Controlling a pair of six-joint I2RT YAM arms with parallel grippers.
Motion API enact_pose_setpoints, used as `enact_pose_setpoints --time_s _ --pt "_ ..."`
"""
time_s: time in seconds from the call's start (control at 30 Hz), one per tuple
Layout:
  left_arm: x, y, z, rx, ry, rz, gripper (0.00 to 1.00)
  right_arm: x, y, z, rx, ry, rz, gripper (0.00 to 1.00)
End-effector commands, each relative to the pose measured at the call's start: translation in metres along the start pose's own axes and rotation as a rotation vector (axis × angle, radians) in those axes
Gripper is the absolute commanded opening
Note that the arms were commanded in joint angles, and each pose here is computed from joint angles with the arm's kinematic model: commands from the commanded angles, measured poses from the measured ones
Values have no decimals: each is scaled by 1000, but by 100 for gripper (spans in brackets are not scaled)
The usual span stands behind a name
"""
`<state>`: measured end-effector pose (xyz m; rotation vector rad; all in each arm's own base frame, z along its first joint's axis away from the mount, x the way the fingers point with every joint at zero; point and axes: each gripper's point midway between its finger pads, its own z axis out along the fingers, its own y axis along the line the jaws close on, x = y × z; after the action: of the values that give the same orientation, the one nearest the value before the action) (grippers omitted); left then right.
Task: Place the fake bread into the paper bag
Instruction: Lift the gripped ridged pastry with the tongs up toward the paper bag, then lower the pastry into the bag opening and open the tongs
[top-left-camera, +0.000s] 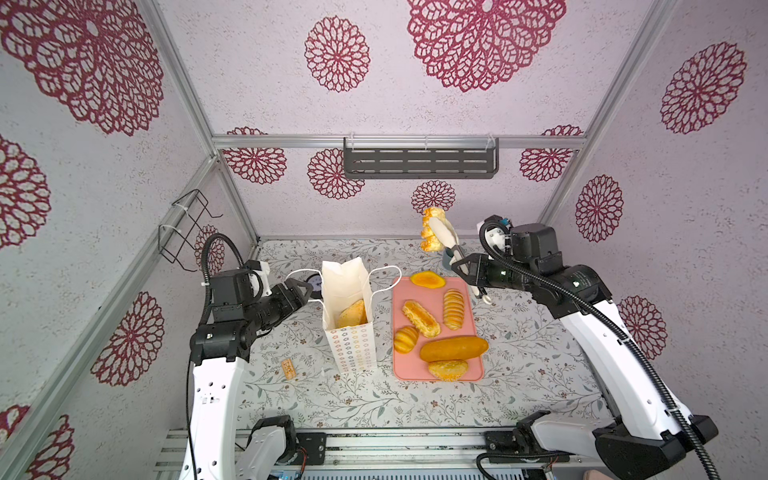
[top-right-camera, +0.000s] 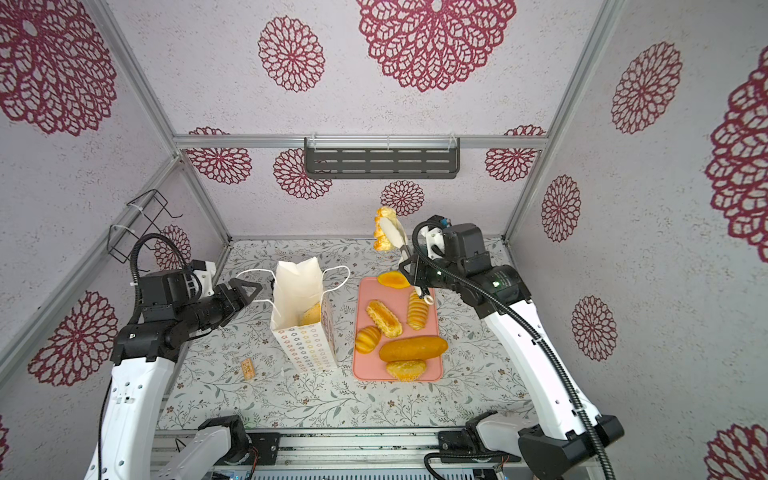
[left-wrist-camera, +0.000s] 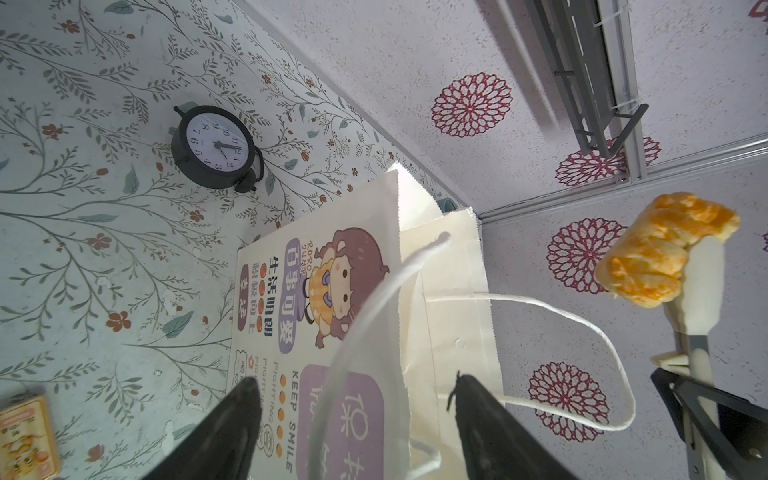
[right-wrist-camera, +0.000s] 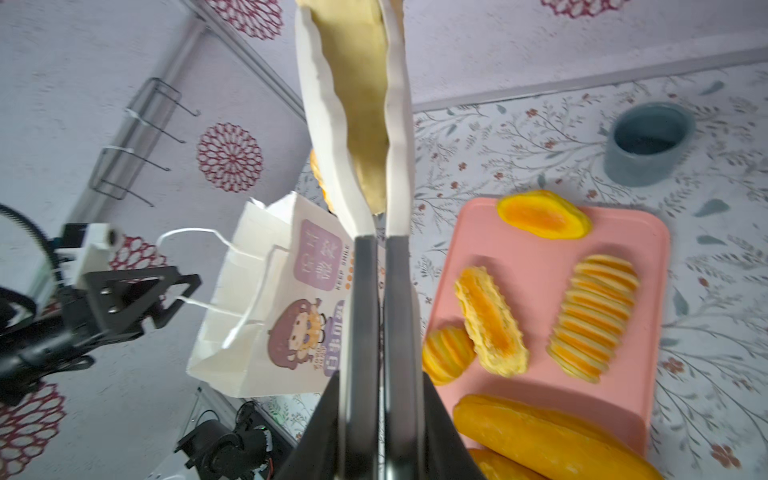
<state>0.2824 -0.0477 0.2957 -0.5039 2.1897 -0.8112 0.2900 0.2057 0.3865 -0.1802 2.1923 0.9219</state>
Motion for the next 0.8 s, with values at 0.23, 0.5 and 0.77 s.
enact_pose_setpoints --time_s 0.23,0.5,0.77 --pt "-12 -14 -14 38 -72 16 74 4 117 -3 -412 14 -146 12" --pt "-12 -14 -16 37 -80 14 60 49 133 30 -304 159 -233 11" --pt "-9 -11 -11 40 -65 10 40 79 119 51 -179 245 -273 10"
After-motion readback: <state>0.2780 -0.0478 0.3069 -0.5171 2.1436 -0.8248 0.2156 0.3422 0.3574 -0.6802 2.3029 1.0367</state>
